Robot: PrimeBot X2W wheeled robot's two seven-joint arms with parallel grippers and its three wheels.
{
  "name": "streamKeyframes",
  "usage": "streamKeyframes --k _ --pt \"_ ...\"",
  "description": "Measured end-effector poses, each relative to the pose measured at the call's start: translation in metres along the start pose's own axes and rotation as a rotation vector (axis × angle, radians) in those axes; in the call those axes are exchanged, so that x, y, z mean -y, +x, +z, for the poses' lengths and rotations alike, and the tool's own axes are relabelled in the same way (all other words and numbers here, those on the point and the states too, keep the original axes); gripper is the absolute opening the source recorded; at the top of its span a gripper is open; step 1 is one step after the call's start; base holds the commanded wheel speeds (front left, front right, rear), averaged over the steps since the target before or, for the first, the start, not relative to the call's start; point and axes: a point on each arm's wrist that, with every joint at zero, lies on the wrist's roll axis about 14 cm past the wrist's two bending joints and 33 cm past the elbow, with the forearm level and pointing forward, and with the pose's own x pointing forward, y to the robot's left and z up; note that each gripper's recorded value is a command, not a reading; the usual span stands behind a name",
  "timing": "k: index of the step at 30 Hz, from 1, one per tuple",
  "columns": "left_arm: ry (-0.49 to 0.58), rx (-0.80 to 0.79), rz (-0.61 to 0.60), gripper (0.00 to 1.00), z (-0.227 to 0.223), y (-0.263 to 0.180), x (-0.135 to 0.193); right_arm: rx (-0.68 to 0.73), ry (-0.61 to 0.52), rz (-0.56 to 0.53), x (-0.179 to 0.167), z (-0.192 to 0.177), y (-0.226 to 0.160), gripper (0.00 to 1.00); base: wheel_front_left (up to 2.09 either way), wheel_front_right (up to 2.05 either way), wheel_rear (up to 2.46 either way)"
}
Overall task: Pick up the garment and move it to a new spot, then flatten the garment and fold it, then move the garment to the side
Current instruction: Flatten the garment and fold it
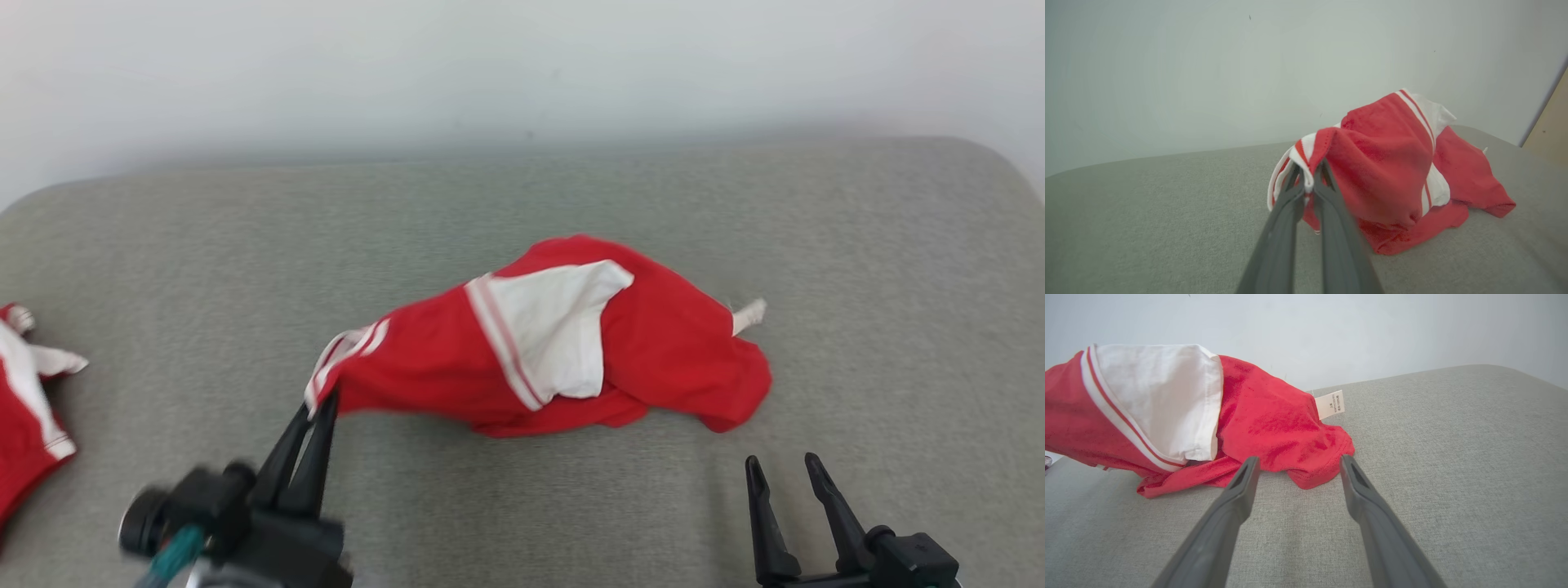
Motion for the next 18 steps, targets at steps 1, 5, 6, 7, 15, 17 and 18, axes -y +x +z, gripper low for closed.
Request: streamKeyframes --k 1,5,6,7,15,17,18 --pt "-0.01 -0.013 0.034 0.0 -0.005 -0.011 -0.008 -0.001 0.001 0.013 -0.004 0.0 0.002 1.0 0.0 0.0 0.0" --pt "-0.061 -0.113 0.151 0.0 -0.039 -0.052 -0.027 -0.006 -0.001 0.056 -0.017 -0.002 0.009 1.0 0.0 0.0 0.0" --pt "-0.074 -0.138 0.17 0.0 -0.047 -0.06 -0.029 -0.008 -0.001 0.063 -0.019 -0.003 0.01 1.0 0.0 0.0 0.0" --pt "-0.085 -0.159 0.186 0.0 -0.055 -0.066 -0.029 -0.01 -0.001 0.067 -0.021 -0.003 0.01 1.0 0.0 0.0 0.0" --pt "-0.093 -0.133 0.253 1.0 -0.051 -0.065 -0.044 -0.011 -0.01 0.05 -0.015 -0.004 0.009 1.0 0.0 0.0 0.0" --pt "-0.069 -0.071 0.271 1.0 -0.032 -0.058 -0.053 -0.01 -0.01 0.043 -0.012 -0.003 0.009 1.0 0.0 0.0 0.0" --pt "-0.052 -0.041 0.28 1.0 -0.022 -0.055 -0.057 -0.01 -0.01 0.04 -0.011 -0.003 0.01 1.0 0.0 0.0 0.0"
